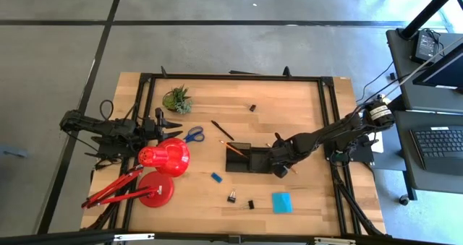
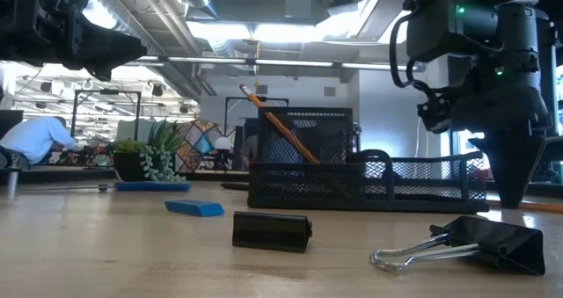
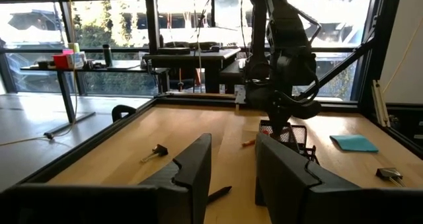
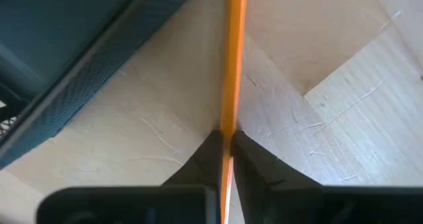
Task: Pick and place office supplies into organizer
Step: Put the orange pencil into the black desk organizer
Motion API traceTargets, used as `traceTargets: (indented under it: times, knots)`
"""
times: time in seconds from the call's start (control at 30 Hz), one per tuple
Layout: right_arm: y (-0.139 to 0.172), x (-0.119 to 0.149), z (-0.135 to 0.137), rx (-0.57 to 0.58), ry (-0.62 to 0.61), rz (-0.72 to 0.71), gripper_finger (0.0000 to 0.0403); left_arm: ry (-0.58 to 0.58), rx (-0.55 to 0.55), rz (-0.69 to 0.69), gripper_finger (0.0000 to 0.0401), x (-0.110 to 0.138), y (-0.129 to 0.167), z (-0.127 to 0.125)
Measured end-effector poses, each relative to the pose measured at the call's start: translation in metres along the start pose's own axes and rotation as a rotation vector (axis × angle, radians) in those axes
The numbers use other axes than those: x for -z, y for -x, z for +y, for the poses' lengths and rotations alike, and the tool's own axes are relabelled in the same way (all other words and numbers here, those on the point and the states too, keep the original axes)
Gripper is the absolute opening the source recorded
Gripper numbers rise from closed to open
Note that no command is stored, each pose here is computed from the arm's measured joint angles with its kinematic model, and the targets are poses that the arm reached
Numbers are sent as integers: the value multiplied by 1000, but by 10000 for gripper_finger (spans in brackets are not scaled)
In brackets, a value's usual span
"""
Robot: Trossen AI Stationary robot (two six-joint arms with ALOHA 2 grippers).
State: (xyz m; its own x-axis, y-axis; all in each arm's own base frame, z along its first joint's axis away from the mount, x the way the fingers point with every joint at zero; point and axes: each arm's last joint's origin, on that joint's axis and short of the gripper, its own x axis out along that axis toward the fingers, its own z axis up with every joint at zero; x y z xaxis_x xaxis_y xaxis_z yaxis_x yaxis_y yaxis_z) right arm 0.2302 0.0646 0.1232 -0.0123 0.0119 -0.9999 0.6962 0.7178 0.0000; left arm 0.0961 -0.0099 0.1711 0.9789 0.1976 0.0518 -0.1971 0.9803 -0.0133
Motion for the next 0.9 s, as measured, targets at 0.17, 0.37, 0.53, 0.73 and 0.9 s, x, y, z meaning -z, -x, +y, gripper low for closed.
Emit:
traceTargets:
  times: [0.17, 0.37, 0.53, 0.73, 0.9]
  knots:
    - [6, -1, -5, -2, -21, -41, 33, 0, 0, 0, 111, 0, 0, 0]
    - [5, -12, -18, 10, -47, -37, 18, -2, 0, 0, 111, 0, 0, 0]
    - [1, -24, -35, -8, -75, -9, 19, -2, 0, 0, 111, 0, 0, 0]
    - [0, -39, -50, -46, -71, 28, 20, -3, 0, 0, 111, 0, 0, 0]
    - [0, -48, -60, -56, -87, 26, 20, -2, 0, 0, 111, 0, 0, 0]
